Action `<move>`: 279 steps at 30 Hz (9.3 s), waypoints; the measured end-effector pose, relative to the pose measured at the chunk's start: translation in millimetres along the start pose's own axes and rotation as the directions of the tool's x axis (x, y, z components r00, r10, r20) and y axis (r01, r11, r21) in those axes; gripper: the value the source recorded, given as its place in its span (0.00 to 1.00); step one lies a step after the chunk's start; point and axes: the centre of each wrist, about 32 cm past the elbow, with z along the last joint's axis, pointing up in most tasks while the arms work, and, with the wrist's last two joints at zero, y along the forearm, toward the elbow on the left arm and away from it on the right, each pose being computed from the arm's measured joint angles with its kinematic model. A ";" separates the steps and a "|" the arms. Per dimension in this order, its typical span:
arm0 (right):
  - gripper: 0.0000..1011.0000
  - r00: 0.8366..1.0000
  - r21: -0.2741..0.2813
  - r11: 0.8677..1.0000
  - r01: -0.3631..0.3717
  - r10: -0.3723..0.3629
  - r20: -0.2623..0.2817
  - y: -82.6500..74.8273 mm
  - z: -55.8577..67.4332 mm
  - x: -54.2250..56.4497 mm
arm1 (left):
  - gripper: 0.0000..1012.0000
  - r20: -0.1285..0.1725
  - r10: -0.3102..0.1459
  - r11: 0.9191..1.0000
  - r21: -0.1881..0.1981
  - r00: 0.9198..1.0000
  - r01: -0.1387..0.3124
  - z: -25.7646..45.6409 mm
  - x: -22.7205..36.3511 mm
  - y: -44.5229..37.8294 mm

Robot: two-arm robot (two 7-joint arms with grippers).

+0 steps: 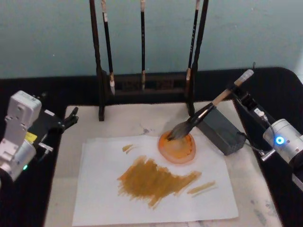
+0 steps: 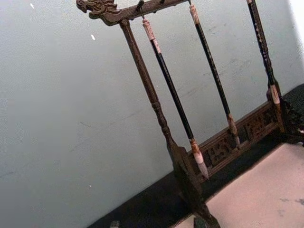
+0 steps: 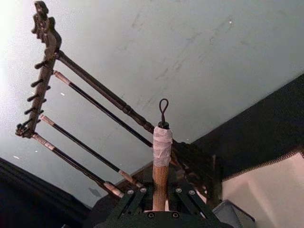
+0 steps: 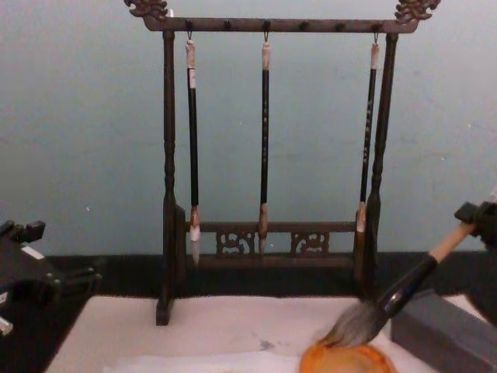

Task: Pick up the brush from the inkstone, write on the paper, then place the brush back to its original position.

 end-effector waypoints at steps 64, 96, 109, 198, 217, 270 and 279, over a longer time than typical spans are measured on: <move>0.59 0.997 -0.026 0.997 0.070 -0.070 -0.017 2.2 -9.9 11.0 | 1.00 0.000 0.000 1.000 0.000 1.000 0.000 0.0 0.0 0.0; 0.99 0.995 -0.018 0.995 0.094 -0.095 -0.036 -4.1 -10.5 15.5 | 1.00 0.000 0.000 1.000 0.000 1.000 0.000 0.0 0.0 0.0; 0.99 0.992 -0.016 0.994 0.112 -0.113 -0.059 -28.0 -14.5 12.4 | 1.00 0.000 0.000 1.000 0.000 1.000 0.000 0.0 0.0 0.0; 0.99 0.478 -0.021 0.976 0.217 -0.088 0.874 -36.1 -43.8 -40.4 | 1.00 0.000 0.000 1.000 0.000 1.000 0.000 0.0 0.0 0.0; 0.99 0.479 -0.021 0.976 0.217 -0.088 0.873 -36.1 -43.8 -40.4 | 1.00 0.000 0.000 1.000 0.000 1.000 0.000 0.0 0.0 0.0; 0.99 0.479 -0.021 0.976 0.218 -0.088 0.874 -36.1 -43.8 -40.4 | 1.00 0.000 0.000 1.000 0.000 1.000 0.000 0.0 0.0 0.0; 0.99 0.479 -0.021 0.976 0.218 -0.088 0.874 -36.1 -43.8 -40.4 | 1.00 0.000 0.000 1.000 0.000 1.000 0.000 0.0 0.0 0.0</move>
